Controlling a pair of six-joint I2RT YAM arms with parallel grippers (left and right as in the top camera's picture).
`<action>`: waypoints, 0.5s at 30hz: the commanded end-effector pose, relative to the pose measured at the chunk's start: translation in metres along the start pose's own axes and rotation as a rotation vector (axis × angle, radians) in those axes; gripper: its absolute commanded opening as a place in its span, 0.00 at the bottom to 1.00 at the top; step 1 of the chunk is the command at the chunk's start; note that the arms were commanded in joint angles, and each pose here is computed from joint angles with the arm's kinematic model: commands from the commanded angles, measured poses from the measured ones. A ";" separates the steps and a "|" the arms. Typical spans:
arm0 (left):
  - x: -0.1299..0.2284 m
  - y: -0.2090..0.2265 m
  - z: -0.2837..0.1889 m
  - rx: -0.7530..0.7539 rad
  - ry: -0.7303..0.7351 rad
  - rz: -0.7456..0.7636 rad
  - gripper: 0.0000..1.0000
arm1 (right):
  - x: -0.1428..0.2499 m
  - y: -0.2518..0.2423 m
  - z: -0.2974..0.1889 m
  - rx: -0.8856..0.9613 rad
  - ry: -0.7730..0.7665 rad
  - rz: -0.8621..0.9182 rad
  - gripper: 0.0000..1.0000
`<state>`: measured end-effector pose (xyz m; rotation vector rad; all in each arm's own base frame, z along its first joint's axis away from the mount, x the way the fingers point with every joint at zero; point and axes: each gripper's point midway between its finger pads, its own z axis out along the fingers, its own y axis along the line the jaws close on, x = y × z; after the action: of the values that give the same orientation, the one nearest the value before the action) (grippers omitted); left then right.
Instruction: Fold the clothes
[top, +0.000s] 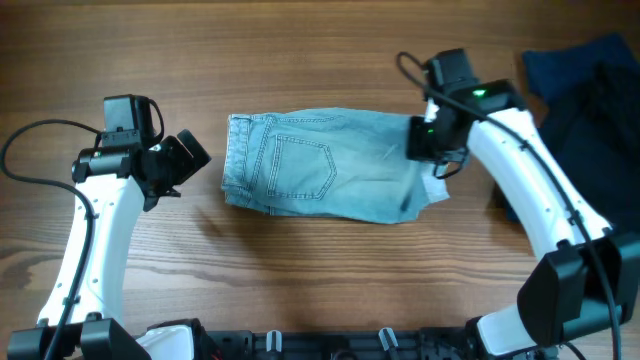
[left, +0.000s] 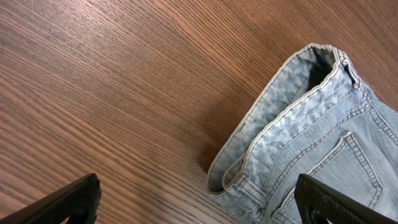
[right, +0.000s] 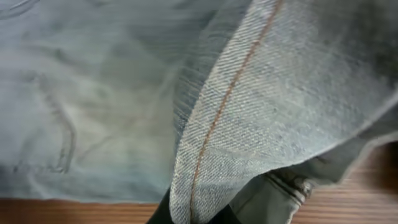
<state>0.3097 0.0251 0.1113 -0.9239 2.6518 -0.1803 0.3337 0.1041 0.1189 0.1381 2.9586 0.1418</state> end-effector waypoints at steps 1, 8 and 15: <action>-0.003 0.004 -0.001 -0.013 -0.014 -0.007 1.00 | 0.003 0.030 -0.004 -0.023 -0.026 -0.044 0.04; -0.003 0.004 -0.001 -0.015 -0.011 -0.007 1.00 | 0.022 0.071 0.027 -0.066 0.058 -0.088 0.04; -0.003 0.004 -0.001 -0.015 -0.010 -0.007 1.00 | 0.035 0.115 0.042 -0.187 0.096 -0.141 0.04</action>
<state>0.3095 0.0251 0.1112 -0.9247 2.6524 -0.1802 0.3230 0.1951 0.0820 -0.0813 3.0039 0.2692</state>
